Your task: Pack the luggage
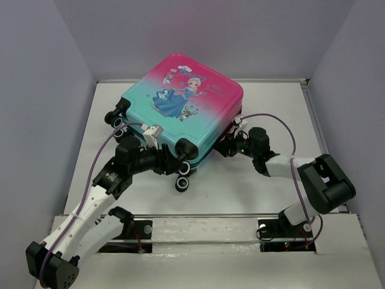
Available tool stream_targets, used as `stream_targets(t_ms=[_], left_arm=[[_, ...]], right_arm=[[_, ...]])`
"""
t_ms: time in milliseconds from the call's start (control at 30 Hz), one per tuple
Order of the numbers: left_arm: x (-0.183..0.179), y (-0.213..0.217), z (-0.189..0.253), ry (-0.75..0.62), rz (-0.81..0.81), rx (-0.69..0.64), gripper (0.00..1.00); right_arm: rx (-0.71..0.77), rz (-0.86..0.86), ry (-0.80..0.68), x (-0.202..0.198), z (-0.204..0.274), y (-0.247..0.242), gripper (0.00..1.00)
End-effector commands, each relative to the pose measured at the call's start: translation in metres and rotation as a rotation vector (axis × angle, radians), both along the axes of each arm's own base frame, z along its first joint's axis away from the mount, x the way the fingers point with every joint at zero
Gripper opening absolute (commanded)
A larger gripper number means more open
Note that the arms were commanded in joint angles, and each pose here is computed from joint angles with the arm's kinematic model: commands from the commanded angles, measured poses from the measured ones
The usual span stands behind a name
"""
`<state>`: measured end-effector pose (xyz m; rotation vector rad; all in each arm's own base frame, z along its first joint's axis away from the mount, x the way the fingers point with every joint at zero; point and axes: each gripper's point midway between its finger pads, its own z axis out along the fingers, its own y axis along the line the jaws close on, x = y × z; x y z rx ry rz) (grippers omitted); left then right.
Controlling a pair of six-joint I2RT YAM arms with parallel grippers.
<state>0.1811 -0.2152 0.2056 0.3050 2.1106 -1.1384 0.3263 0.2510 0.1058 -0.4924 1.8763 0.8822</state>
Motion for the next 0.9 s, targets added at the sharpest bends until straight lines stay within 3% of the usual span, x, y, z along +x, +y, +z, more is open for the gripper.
stream_targets(t_ms=[0,33,100,267,400,433,567,700,867], left_arm=[[0.009,-0.009,0.033,-0.106,-0.014,-0.086,0.06],[0.009,-0.01,0.033,-0.103,-0.011,-0.086,0.06],[0.009,-0.012,0.034,-0.101,-0.015,-0.106,0.06],[0.017,-0.025,0.065,-0.132,-0.024,-0.227,0.06],[0.04,-0.038,0.114,-0.197,-0.003,-0.333,0.06],[0.049,-0.044,0.127,-0.206,-0.005,-0.343,0.06],[0.074,-0.054,0.163,-0.248,0.018,-0.376,0.06],[0.088,-0.069,0.191,-0.243,0.007,-0.456,0.06],[0.074,-0.106,0.216,-0.249,-0.028,-0.526,0.06]], right_arm=[[0.078,0.052,-0.194,0.014,0.049,0.017,0.37],[0.082,0.057,-0.183,0.015,0.048,0.019,0.23],[0.104,0.07,-0.166,0.014,0.05,0.023,0.07],[0.151,0.095,-0.12,-0.025,0.052,0.042,0.07],[0.103,0.104,-0.05,-0.08,0.036,0.074,0.07],[0.088,0.162,-0.017,-0.11,0.03,0.089,0.07],[0.079,0.158,0.045,-0.153,0.025,0.093,0.07],[0.222,0.193,0.071,-0.181,0.05,0.106,0.07],[0.484,0.156,-0.018,-0.156,0.109,0.16,0.07]])
